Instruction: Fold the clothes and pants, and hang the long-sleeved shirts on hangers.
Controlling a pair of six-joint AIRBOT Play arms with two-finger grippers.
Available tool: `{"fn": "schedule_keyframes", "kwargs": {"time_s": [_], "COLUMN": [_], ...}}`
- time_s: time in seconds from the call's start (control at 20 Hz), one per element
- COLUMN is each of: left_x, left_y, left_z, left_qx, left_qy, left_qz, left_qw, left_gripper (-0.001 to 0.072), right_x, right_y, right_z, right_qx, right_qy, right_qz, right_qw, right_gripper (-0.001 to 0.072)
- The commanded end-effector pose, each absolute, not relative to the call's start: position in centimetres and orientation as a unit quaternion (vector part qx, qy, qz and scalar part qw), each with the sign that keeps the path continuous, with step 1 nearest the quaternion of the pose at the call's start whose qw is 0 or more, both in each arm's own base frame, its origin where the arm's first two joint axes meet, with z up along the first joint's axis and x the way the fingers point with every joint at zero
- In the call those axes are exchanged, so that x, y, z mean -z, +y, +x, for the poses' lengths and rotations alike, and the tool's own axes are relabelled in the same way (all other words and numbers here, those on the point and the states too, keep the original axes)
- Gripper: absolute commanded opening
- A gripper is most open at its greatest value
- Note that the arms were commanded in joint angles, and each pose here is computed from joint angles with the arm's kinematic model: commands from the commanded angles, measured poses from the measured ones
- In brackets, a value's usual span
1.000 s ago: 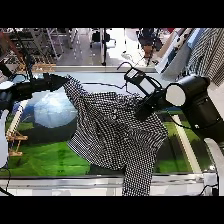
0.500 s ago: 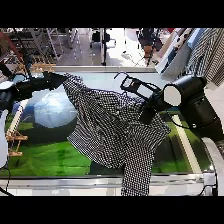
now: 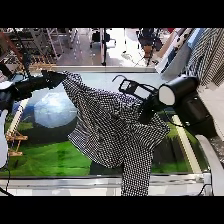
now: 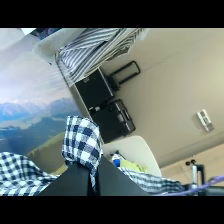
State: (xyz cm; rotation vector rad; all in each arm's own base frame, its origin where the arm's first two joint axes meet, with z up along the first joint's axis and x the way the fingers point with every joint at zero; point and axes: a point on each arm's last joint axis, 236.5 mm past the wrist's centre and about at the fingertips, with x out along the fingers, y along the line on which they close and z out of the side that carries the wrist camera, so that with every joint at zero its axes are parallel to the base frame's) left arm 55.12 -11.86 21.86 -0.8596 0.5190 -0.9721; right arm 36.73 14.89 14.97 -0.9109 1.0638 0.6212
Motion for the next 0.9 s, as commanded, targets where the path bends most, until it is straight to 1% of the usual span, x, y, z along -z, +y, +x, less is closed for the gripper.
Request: {"fn": "schedule_keyframes", "kwargs": {"time_s": [0.0, 0.05, 0.15, 0.25, 0.3, 0.35, 0.4, 0.45, 0.55, 0.7, 0.75, 0.85], "left_x": [-22.8, -22.8, -22.8, -22.8, -22.7, -22.2, -21.5, -20.5, -19.1, -18.8, -18.9, -19.0], "left_y": [-12.5, -12.8, -13.8, -15.2, -16.0, -16.9, -17.8, -18.8, -21.0, -23.8, -24.5, -25.4], "left_z": [53.7, 53.0, 50.8, 47.8, 46.3, 45.0, 44.1, 43.6, 42.6, 41.3, 40.9, 40.2], "left_qx": [0.479, 0.493, 0.534, 0.583, 0.605, 0.622, 0.629, 0.630, 0.634, 0.635, 0.638, 0.640], "left_qy": [0.237, 0.243, 0.252, 0.273, 0.287, 0.303, 0.321, 0.340, 0.370, 0.407, 0.412, 0.422], "left_qz": [-0.394, -0.389, -0.362, -0.341, -0.329, -0.315, -0.302, -0.287, -0.263, -0.272, -0.272, -0.272], "left_qw": [0.748, 0.740, 0.721, 0.685, 0.666, 0.649, 0.640, 0.636, 0.626, 0.598, 0.591, 0.581], "left_gripper": [0.0027, 0.0028, 0.0028, 0.0028, 0.0042, 0.0215, 0.0357, 0.0422, 0.0429, 0.0425, 0.0423, 0.0410], "right_x": [-12.2, -11.5, -10.3, -10.6, -11.5, -12.4, -13.4, -14.4, -16.7, -21.5, -23.4, -28.4], "right_y": [13.6, 13.4, 13.1, 12.6, 12.3, 12.2, 12.2, 12.2, 13.7, 17.0, 17.7, 18.9], "right_z": [37.7, 38.9, 41.9, 45.6, 47.0, 47.6, 47.4, 46.9, 45.1, 41.6, 40.7, 39.9], "right_qx": [-0.219, -0.175, -0.087, -0.033, -0.019, -0.020, -0.023, -0.028, -0.071, -0.162, -0.187, -0.223], "right_qy": [0.538, 0.548, 0.546, 0.504, 0.479, 0.463, 0.458, 0.456, 0.450, 0.416, 0.396, 0.326], "right_qz": [-0.381, -0.345, -0.234, -0.136, -0.097, -0.081, -0.076, -0.079, -0.078, -0.034, -0.027, -0.006], "right_qw": [0.719, 0.742, 0.800, 0.852, 0.872, 0.882, 0.885, 0.886, 0.887, 0.894, 0.899, 0.919], "right_gripper": [0.0022, 0.0022, 0.0022, 0.0022, 0.0022, 0.0022, 0.0022, 0.0023, 0.0023, 0.0024, 0.0024, 0.0024]}}
